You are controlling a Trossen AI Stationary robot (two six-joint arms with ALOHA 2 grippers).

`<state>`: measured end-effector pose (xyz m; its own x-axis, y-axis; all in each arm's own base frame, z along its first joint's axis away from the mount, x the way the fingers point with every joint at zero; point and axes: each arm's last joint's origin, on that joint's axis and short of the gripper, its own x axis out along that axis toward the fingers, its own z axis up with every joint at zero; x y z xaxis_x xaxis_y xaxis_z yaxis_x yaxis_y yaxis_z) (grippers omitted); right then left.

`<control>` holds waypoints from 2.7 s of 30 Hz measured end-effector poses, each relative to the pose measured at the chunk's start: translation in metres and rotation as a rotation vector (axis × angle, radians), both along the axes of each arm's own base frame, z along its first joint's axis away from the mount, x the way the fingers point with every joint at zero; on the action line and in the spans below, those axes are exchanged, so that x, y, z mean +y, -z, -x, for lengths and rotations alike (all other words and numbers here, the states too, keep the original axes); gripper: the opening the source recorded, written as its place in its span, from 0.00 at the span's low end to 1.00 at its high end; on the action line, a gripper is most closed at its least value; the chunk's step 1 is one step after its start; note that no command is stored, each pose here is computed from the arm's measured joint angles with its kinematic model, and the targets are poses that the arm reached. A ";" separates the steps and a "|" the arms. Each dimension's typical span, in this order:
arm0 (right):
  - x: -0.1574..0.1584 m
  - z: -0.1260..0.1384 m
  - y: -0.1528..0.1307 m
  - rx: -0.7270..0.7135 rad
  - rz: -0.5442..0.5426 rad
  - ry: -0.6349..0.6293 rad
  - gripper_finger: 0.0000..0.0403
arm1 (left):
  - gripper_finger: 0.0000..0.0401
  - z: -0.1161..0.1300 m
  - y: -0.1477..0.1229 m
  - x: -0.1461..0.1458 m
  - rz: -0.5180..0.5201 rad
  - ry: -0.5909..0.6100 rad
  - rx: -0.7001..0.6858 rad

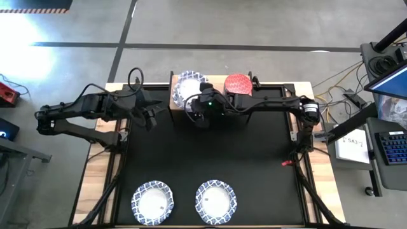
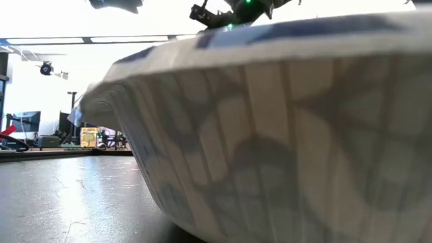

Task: Place and stack bowls onto a shelf
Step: Stack the blue bowl on top of the bowl on the shelf, then stack the blue bowl on top of the stacked bowls on the shelf

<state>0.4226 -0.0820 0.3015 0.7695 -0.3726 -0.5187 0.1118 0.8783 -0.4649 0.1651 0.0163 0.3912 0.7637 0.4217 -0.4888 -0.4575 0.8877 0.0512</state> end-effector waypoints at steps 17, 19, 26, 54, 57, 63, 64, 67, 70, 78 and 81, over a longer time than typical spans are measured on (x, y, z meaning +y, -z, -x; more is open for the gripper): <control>0.000 0.004 -0.044 -0.018 -0.014 0.027 0.24 | 0.37 0.001 0.001 0.000 0.000 0.000 0.011; 0.000 0.006 -0.049 -0.008 -0.053 0.045 0.24 | 0.37 0.001 0.001 0.000 0.004 -0.002 0.017; 0.007 0.022 -0.053 0.089 -0.412 0.156 0.23 | 0.37 0.004 0.006 0.000 0.047 -0.031 0.049; 0.176 0.053 0.034 0.567 -0.878 0.216 0.37 | 0.37 0.006 0.010 0.000 0.088 -0.058 0.075; 0.192 0.055 0.044 0.559 -0.877 0.169 0.39 | 0.37 0.006 0.010 0.000 0.087 -0.058 0.076; 0.210 0.056 0.067 0.489 -0.926 0.186 0.39 | 0.37 0.006 0.011 0.000 0.087 -0.058 0.077; 0.211 0.056 0.070 0.480 -0.932 0.186 0.39 | 0.37 0.006 0.011 0.000 0.087 -0.058 0.078; 0.214 0.059 0.080 0.483 -0.941 0.212 0.39 | 0.37 0.007 0.011 0.000 0.088 -0.058 0.088; 0.214 0.062 0.090 0.476 -0.943 0.243 0.40 | 0.37 0.007 0.012 0.000 0.088 -0.057 0.093; 0.220 0.068 0.114 0.462 -1.018 0.257 0.38 | 0.37 0.006 0.018 0.000 0.089 -0.058 0.112; 0.222 0.070 0.116 0.465 -1.021 0.253 0.37 | 0.37 0.004 0.026 0.000 0.089 -0.059 0.139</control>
<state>0.3530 0.1400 0.1853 0.3873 0.2684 -0.8820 0.3428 0.8462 0.4080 0.1610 0.0159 0.3652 0.6612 0.4142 -0.6255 -0.5027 0.8635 0.0405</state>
